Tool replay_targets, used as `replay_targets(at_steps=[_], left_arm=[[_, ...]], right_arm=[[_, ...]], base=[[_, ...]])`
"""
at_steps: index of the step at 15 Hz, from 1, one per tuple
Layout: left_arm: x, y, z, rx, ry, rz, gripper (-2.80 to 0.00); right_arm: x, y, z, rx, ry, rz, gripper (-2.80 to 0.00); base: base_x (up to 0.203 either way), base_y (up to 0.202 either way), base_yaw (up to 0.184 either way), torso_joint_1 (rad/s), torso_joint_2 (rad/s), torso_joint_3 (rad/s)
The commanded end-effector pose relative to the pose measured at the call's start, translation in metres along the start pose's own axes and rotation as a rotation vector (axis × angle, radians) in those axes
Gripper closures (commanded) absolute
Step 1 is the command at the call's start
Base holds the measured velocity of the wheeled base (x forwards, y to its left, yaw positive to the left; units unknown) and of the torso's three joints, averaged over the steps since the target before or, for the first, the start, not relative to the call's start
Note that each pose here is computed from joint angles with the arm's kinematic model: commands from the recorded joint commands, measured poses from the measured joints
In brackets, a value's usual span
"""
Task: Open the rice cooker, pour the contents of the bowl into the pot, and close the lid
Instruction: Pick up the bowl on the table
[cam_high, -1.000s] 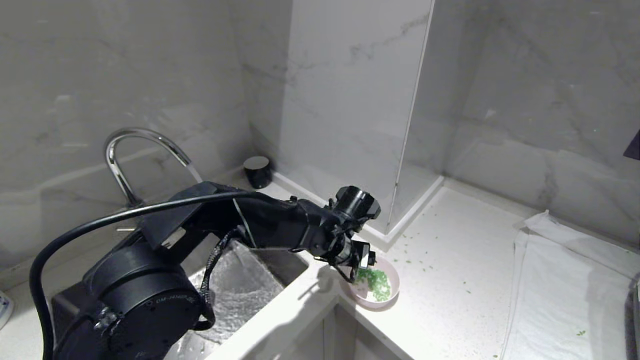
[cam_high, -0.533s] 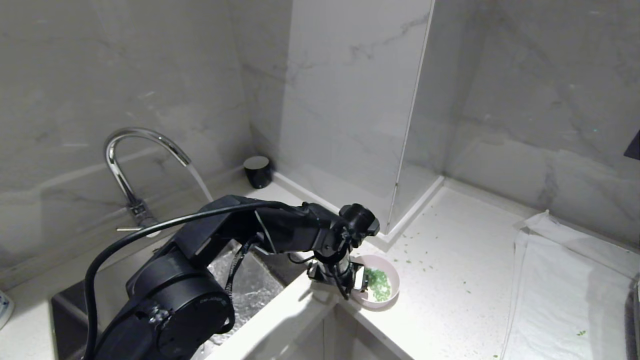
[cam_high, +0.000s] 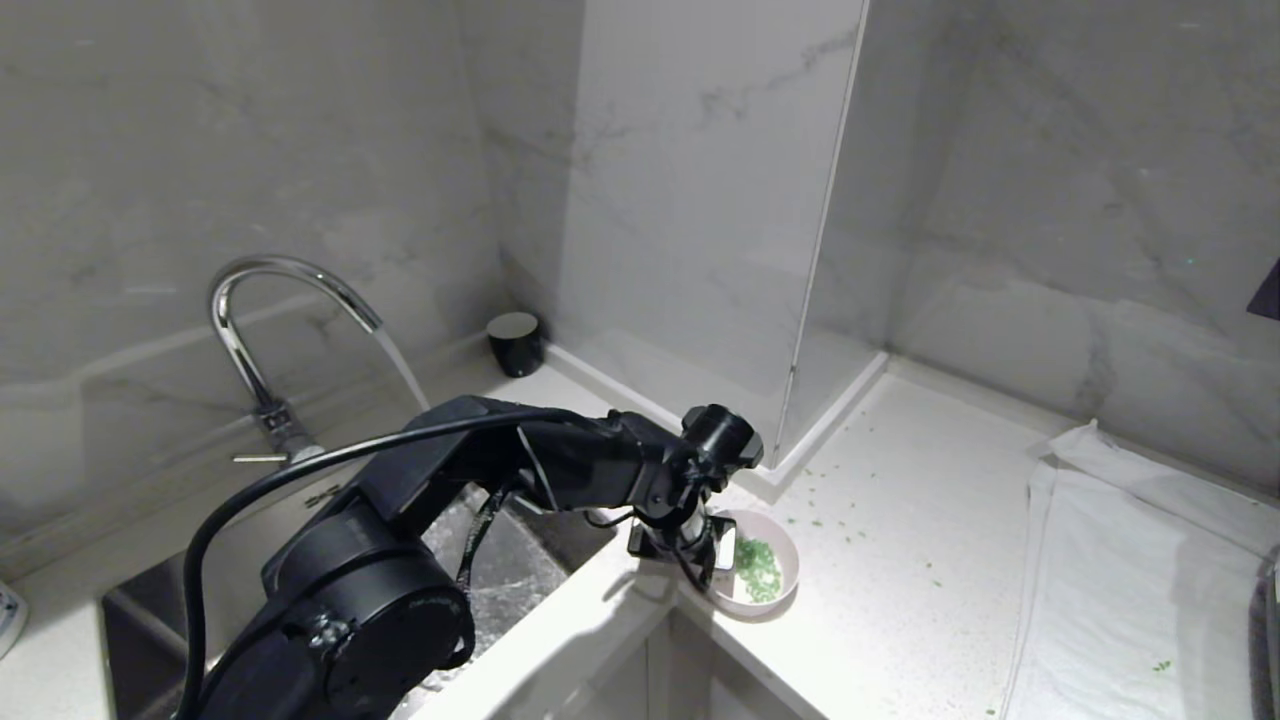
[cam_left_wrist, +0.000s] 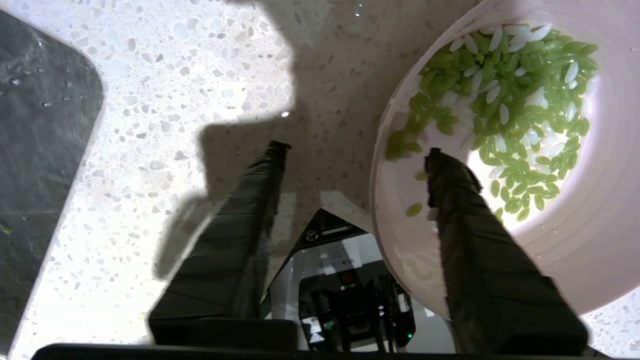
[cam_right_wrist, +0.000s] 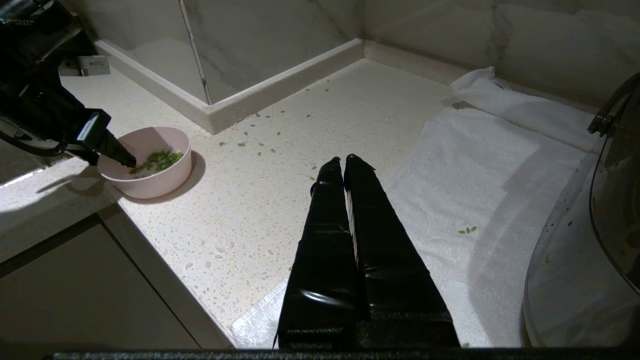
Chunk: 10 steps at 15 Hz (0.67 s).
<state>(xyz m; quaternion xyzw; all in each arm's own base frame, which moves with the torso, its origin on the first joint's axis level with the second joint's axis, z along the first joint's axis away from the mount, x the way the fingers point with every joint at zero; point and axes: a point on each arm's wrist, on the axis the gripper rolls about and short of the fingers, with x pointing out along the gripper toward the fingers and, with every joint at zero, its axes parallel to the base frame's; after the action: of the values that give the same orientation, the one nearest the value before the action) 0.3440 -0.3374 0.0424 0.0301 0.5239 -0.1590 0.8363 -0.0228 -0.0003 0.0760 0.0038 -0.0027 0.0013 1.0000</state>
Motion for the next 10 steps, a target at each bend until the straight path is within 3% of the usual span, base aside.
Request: replay_targets(at_steps=[1,10], left_arm=[[0.0046,-0.0029,-0.0045,0.003,0.014,0.004,0.00],[0.0032,-0.0052,-0.0072,-0.021,0.027,0.006,0.00]], right_arm=[[0.0001,0.0000,-0.0004,0.000,0.002,0.001,0.00],[0.0001,0.0000,-0.0003,0.000,0.001,0.001,0.00]], base=[[0.000,0.000,0.000,0.000,0.00,0.000],[0.000,0.000,0.000,0.000,0.00,0.000]])
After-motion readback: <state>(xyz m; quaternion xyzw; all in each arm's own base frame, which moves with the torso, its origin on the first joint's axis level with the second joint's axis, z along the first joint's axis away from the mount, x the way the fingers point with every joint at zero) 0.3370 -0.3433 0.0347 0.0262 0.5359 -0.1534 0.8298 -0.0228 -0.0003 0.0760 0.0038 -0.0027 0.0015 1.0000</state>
